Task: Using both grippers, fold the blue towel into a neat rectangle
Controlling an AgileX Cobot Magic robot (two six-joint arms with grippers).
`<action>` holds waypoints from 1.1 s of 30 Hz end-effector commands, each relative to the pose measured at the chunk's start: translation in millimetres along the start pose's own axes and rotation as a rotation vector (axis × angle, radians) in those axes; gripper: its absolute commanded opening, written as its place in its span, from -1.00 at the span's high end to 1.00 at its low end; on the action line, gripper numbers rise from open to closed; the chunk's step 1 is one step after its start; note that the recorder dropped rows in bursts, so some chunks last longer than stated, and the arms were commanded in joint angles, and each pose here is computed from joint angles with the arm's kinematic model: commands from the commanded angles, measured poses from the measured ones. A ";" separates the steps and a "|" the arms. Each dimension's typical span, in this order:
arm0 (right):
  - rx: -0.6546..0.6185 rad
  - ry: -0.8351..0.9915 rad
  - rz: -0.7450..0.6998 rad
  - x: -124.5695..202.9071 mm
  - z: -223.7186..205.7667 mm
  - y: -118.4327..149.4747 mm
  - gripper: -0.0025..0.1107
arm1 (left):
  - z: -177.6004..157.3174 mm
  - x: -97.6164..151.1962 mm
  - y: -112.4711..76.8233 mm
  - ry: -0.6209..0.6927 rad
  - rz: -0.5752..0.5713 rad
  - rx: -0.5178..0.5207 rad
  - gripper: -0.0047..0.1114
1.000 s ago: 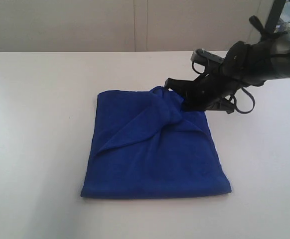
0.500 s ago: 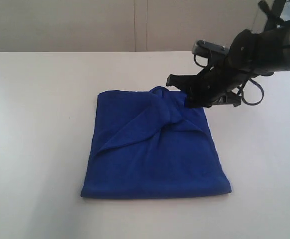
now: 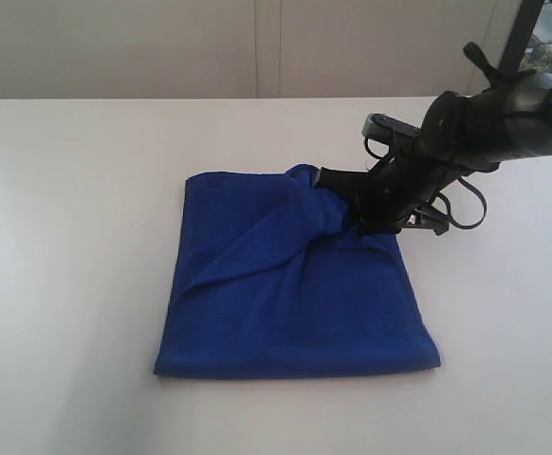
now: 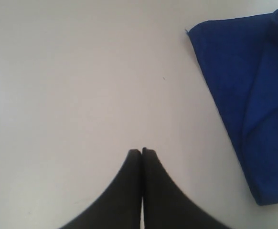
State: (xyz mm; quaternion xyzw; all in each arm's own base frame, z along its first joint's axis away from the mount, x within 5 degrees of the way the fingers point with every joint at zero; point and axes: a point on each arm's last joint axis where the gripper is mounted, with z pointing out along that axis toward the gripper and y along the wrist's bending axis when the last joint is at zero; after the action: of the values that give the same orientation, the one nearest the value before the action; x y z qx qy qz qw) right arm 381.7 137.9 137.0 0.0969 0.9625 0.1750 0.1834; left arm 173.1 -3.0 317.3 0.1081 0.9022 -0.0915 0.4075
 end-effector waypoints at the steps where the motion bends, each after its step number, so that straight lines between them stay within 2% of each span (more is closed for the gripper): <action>1: -0.011 -0.019 0.022 -0.6 0.6 1.2 0.54 | -1.1 1.4 -1.3 0.001 -0.003 0.009 0.92; 20: -0.023 -0.010 0.032 2.6 7.9 2.8 0.55 | -1.1 1.4 -1.3 0.001 -0.003 0.009 0.92; 22: -0.026 -0.021 0.032 1.5 7.2 3.2 0.60 | -1.1 1.4 -1.3 0.001 -0.003 0.009 0.92; 28: -0.028 -0.036 0.032 0.0 6.5 3.6 0.93 | -1.1 1.4 -1.3 0.001 -0.003 0.009 0.92; 33: -0.029 -0.047 0.026 -1.0 5.6 3.9 0.96 | -1.1 1.4 -1.3 0.001 -0.003 0.009 0.92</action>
State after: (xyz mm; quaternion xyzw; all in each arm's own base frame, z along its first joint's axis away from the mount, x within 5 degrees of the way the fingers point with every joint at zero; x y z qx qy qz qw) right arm 385.0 143.4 131.1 0.1153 0.9555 0.1892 0.1949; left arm 173.1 -3.0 317.3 0.1081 0.9022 -0.0915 0.4075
